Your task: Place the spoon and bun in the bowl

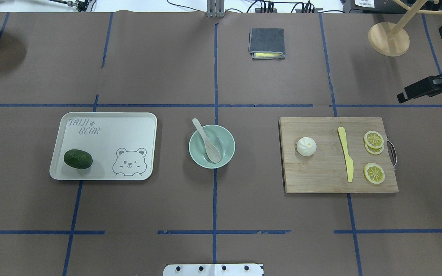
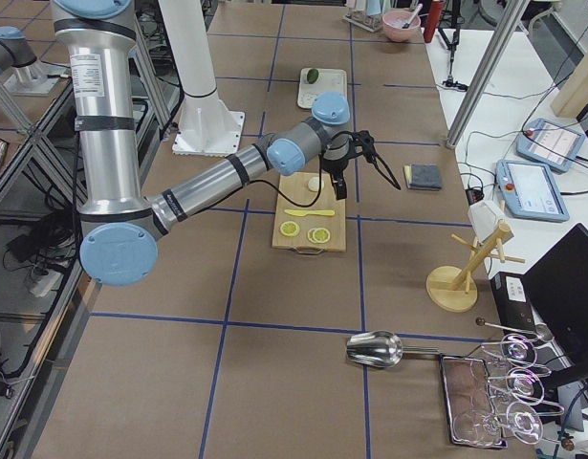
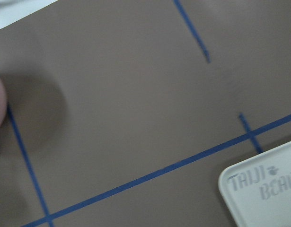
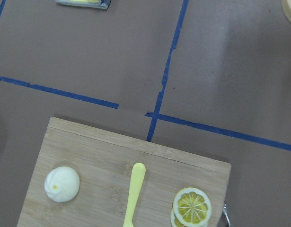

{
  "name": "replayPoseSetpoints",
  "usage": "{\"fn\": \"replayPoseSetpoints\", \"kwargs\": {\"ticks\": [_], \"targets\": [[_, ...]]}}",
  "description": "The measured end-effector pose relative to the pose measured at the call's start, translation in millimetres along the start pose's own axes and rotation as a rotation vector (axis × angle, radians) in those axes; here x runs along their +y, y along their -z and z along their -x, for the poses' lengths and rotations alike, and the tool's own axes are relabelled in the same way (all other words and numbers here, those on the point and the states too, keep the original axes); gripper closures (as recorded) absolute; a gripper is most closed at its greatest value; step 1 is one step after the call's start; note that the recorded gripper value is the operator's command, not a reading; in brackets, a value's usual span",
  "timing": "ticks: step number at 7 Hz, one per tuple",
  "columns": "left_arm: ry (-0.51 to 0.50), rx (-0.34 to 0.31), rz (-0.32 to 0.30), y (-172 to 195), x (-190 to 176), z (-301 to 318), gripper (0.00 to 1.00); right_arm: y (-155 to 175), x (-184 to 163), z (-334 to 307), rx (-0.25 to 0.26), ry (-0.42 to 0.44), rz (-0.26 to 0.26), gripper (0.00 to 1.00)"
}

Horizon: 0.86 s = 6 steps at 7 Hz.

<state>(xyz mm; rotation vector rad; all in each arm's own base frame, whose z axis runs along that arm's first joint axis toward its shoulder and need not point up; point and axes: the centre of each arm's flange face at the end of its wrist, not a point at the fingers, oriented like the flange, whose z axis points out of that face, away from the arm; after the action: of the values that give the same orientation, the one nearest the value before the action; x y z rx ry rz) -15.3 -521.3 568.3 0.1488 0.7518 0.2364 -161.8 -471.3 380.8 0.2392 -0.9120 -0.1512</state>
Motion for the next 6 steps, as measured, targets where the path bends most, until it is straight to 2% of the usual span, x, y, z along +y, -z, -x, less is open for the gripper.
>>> {"fn": "replayPoseSetpoints", "kwargs": {"ticks": [1, 2, 4, 6], "targets": [[0.019, 0.056, 0.022, -11, 40, 23, 0.0, -23, 5, 25, 0.025, -0.01, 0.01, 0.0], [0.03, 0.08, 0.035, -18, 60, 32, 0.0, -51, 14, 50, 0.058, -0.008, 0.018, 0.0], [0.033, 0.091, 0.04, -21, 67, 35, 0.0, -108, 25, 102, 0.113, 0.003, 0.009, 0.0], [0.031, 0.094, 0.037, -20, 66, 34, 0.0, -144, 26, 143, 0.141, 0.034, -0.011, 0.0]]}}
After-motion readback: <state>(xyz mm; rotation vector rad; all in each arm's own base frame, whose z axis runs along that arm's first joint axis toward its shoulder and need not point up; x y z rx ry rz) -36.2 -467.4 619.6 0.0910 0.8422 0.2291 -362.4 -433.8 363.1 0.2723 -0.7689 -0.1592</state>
